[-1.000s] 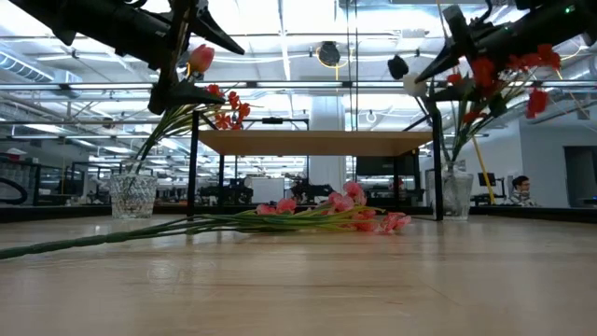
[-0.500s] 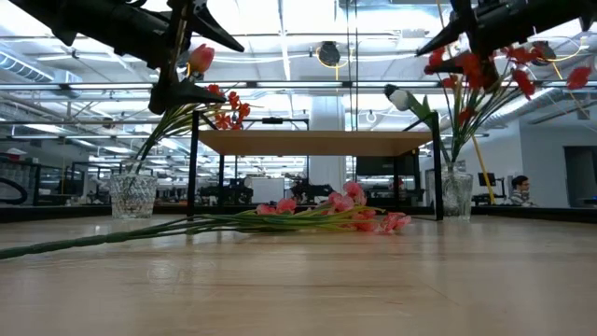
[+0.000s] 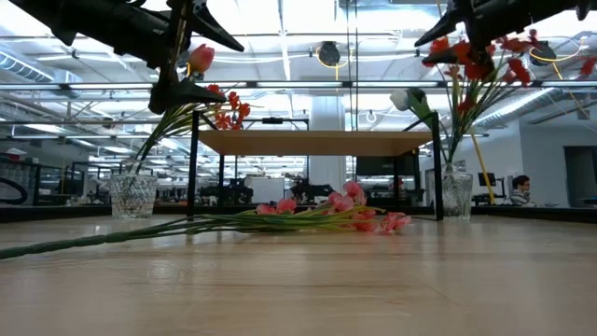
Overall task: Pick and place flowers into a vace then onto a shelf
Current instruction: Put the white flower into the right transparent vase
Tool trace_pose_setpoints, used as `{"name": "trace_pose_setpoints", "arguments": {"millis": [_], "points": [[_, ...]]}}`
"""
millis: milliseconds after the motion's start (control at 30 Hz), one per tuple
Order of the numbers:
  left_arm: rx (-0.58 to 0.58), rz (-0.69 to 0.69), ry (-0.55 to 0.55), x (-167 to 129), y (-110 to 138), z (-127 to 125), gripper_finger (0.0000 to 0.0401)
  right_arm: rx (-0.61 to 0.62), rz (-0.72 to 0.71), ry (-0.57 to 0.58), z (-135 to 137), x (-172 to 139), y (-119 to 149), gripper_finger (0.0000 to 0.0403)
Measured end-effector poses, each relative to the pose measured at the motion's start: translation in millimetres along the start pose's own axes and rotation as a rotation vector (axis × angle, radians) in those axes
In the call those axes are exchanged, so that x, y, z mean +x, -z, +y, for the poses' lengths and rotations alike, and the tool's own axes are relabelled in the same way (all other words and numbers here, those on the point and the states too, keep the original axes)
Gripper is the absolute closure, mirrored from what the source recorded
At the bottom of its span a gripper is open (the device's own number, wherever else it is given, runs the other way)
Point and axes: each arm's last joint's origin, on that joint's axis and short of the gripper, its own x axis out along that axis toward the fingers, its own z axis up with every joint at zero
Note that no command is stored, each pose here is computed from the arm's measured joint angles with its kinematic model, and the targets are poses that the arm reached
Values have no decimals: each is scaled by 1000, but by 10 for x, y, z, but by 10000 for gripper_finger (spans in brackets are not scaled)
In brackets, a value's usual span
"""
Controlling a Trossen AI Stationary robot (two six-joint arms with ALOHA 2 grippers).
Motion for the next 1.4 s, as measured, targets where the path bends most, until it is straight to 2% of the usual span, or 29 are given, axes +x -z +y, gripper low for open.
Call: {"name": "trace_pose_setpoints", "arguments": {"millis": [100, 233, 333, 433, 467, 567, 667, 733, 767, 867, 933, 967, 1000, 1067, 1100, 1200, 1300, 1333, 1400], "points": [[0, 0, 0, 0, 0, 0, 16, 11, -70, -65, 77, 12, -72, 256], [0, -1, -1, 0, -1, 1, 16, -22, -44, -10, 14, 74, -39, 246], [0, -3, -3, 0, -2, 1, 16, -61, -9, -62, 34, 90, -31, 214], [0, -3, -3, 0, -1, 2, 16, -105, -12, -172, 110, 110, -54, 166], [0, -2, -4, 0, 0, 3, 16, -85, -15, -170, 114, 118, -54, 150], [0, -3, -4, 0, -1, 2, 16, 121, -77, -70, 47, 138, -89, 100], [0, -3, -4, 0, -1, 2, 16, 132, -75, -65, 34, 140, -96, 56], [-1, -3, -3, 0, -1, 2, 16, 250, -45, -91, 42, 143, -85, 45], [-3, -2, -3, 0, -1, 2, 16, 272, -57, -116, 60, 150, -100, 43], [-4, 0, -3, 0, 1, 3, 16, 107, -93, -122, 92, 140, -119, 48], [1, 0, -3, 0, 1, 3, 16, -19, -102, -204, 181, 132, -106, 59], [1, 1, -3, 0, 2, 3, 16, -38, -94, -232, 228, 135, -84, 66], [0, 1, -3, 0, 2, 4, 16, -16, -74, -216, 235, 137, -44, 73], [-4, 1, -3, 0, 2, 3, 16, 79, -88, -75, 152, 153, 8, 86], [-4, 0, -3, 0, 1, 3, 15, 84, -109, -55, 139, 160, 1, 90], [0, 5, -8, -1, 6, 8, 16, -80, -142, -204, 297, 129, -49, 103], [2, 11, -13, -1, 11, 13, 16, 78, -167, -68, 204, 147, -1, 115], [5, 12, -14, -1, 12, 14, 16, 41, -173, -42, 174, 161, 8, 119], [8, 21, -24, -1, 20, 24, 16, -107, -125, -148, 252, 157, 19, 125]]}}
